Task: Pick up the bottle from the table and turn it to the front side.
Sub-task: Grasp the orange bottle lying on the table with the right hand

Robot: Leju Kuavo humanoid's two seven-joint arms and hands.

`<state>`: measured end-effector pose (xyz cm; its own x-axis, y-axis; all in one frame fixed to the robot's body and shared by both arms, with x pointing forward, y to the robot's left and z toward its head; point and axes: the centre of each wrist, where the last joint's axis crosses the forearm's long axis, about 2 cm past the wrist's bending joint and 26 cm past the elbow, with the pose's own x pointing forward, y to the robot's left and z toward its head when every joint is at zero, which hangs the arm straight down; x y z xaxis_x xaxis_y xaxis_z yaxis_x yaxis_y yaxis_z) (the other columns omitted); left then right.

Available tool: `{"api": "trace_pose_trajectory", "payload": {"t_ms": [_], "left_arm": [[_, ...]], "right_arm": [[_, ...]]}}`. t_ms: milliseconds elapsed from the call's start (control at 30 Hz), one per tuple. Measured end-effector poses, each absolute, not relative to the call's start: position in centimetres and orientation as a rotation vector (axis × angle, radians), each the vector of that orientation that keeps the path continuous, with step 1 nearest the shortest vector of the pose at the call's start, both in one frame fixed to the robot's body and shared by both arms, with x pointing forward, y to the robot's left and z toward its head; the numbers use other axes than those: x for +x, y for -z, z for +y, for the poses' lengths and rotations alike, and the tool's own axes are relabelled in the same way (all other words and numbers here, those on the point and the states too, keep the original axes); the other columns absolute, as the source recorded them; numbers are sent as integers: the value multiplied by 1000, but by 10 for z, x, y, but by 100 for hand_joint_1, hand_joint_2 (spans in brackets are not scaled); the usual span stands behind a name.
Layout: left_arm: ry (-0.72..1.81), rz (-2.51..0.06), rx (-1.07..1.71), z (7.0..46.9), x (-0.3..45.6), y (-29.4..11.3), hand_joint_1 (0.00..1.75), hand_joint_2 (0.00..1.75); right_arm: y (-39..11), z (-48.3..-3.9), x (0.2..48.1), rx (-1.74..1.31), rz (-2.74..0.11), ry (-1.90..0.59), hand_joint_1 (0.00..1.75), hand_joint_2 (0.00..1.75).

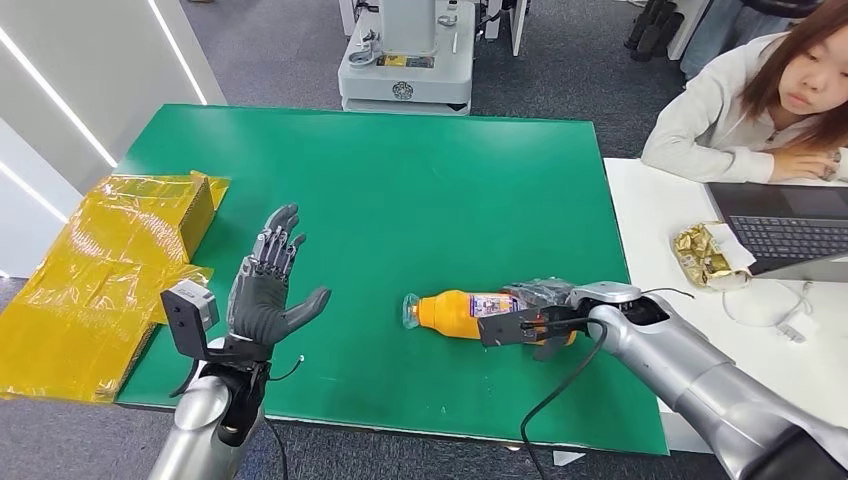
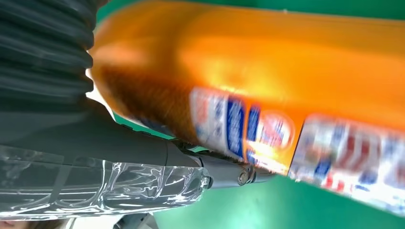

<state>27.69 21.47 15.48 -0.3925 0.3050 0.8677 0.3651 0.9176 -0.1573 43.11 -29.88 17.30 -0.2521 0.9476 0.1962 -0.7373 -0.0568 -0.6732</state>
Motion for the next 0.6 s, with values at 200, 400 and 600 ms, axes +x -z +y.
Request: {"api": "trace_pose_trajectory", "payload": {"t_ms": [200,400,600], "left_arm": [[73,-2002,-487,214,277,-154,0,175],[74,-2000,-494,213,278,-154,0,175],[73,-1995,-496,213,277,-153,0,175]], "right_arm": [[-160,-306,423,-356,-777,-1646,0,175],[-152,-309,417,-364,-789,-1625,0,175],[-144,-308,408,-392,-854,-1594,72,175]]}}
